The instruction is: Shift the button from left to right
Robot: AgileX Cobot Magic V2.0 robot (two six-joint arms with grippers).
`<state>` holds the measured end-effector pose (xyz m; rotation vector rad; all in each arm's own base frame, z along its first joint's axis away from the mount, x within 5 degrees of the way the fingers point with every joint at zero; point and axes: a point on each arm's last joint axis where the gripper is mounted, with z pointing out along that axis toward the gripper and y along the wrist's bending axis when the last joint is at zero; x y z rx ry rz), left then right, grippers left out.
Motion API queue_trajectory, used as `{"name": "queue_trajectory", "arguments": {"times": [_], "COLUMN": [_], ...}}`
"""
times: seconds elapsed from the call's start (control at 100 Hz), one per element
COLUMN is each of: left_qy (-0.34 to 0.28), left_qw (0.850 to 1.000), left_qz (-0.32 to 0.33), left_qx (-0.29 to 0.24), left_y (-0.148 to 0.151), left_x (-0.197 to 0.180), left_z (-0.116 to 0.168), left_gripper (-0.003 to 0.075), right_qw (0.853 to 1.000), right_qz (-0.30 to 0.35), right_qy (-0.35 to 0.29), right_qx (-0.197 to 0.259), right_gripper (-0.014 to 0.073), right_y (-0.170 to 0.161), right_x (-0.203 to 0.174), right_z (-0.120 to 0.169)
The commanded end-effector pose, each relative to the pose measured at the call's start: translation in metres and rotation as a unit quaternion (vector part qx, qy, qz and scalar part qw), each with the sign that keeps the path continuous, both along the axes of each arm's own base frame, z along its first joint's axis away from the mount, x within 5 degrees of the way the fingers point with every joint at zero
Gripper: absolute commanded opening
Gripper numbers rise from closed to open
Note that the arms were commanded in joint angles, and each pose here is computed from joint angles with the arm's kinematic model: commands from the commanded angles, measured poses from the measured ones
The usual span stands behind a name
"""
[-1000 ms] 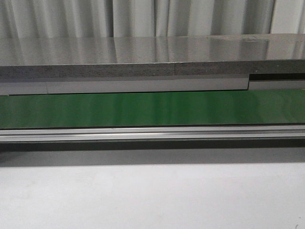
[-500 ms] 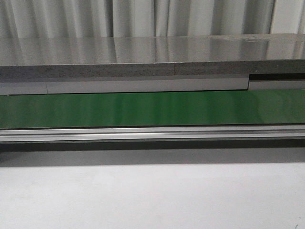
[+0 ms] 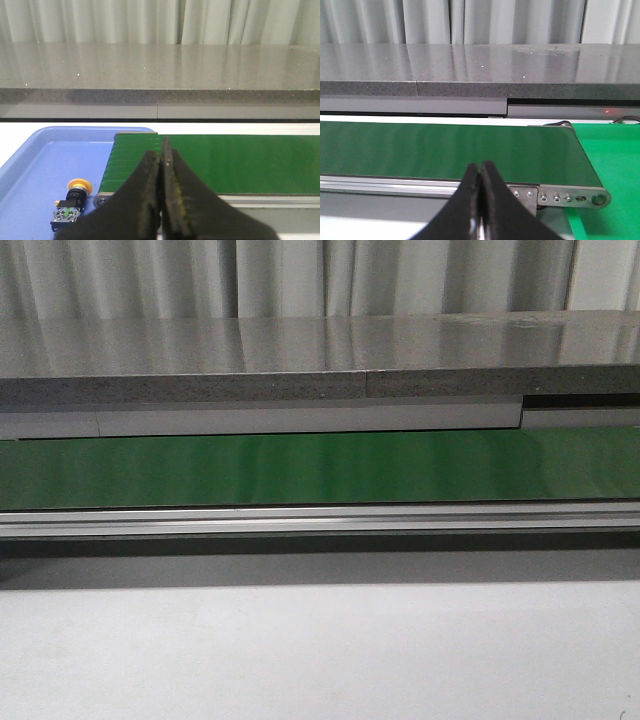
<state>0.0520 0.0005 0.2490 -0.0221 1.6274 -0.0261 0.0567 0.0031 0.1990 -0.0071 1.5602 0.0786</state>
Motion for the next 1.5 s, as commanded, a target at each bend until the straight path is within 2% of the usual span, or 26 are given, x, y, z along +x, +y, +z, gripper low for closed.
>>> {"name": "queue_trajectory", "arguments": {"times": [0.0, 0.2, 0.4, 0.7, 0.93, 1.0, 1.07, 1.19, 1.26, 1.33, 1.49], "left_qy": [0.008, 0.12, 0.232, 0.279, 0.284, 0.284, 0.284, 0.284, 0.284, 0.284, 0.269], "left_qw": [1.0, 0.993, 0.973, 0.96, 0.959, 0.959, 0.959, 0.959, 0.959, 0.959, 0.963], "left_qz": [0.001, 0.008, 0.012, 0.006, 0.006, 0.005, 0.003, 0.005, 0.006, 0.006, 0.004], "left_qx": [-0.01, -0.01, -0.012, -0.025, -0.025, -0.02, -0.015, -0.008, -0.006, -0.006, -0.01], "left_y": [0.0, 0.001, 0.001, -0.002, -0.002, -0.002, -0.002, -0.001, -0.001, -0.001, -0.002], "left_x": [0.003, 0.017, 0.038, 0.061, 0.063, 0.063, 0.063, 0.063, 0.063, 0.063, 0.065], "left_z": [0.031, 0.067, 0.084, 0.077, 0.076, 0.076, 0.076, 0.076, 0.076, 0.076, 0.078], "left_gripper": [-0.0019, -0.0019, -0.0019, -0.0019, -0.0004, 0.0057, 0.0159, 0.0407, 0.0525, 0.0582, 0.0585], "right_qw": [0.998, 0.998, 0.998, 0.998, 0.998, 0.998, 0.998, 0.998, 0.998, 0.998, 0.998], "right_qz": [0.001, 0.001, 0.001, 0.001, 0.001, 0.001, 0.001, 0.001, 0.001, 0.001, 0.001], "right_qy": [-0.055, -0.055, -0.055, -0.055, -0.055, -0.055, -0.055, -0.055, -0.055, -0.055, -0.055], "right_qx": [-0.002, -0.002, -0.002, -0.002, -0.002, -0.002, -0.002, -0.002, -0.002, -0.002, -0.002], "right_gripper": [-0.0068, -0.0068, -0.0068, -0.0068, -0.0068, -0.0068, -0.0068, -0.0068, -0.0068, -0.0068, -0.0068], "right_y": [0.0, 0.0, 0.0, 0.0, 0.0, 0.0, 0.0, 0.0, 0.0, 0.0, 0.0], "right_x": [-0.003, -0.003, -0.003, -0.003, -0.003, -0.003, -0.003, -0.003, -0.003, -0.003, -0.003], "right_z": [0.014, 0.014, 0.014, 0.014, 0.014, 0.014, 0.014, 0.014, 0.014, 0.014, 0.014]}}
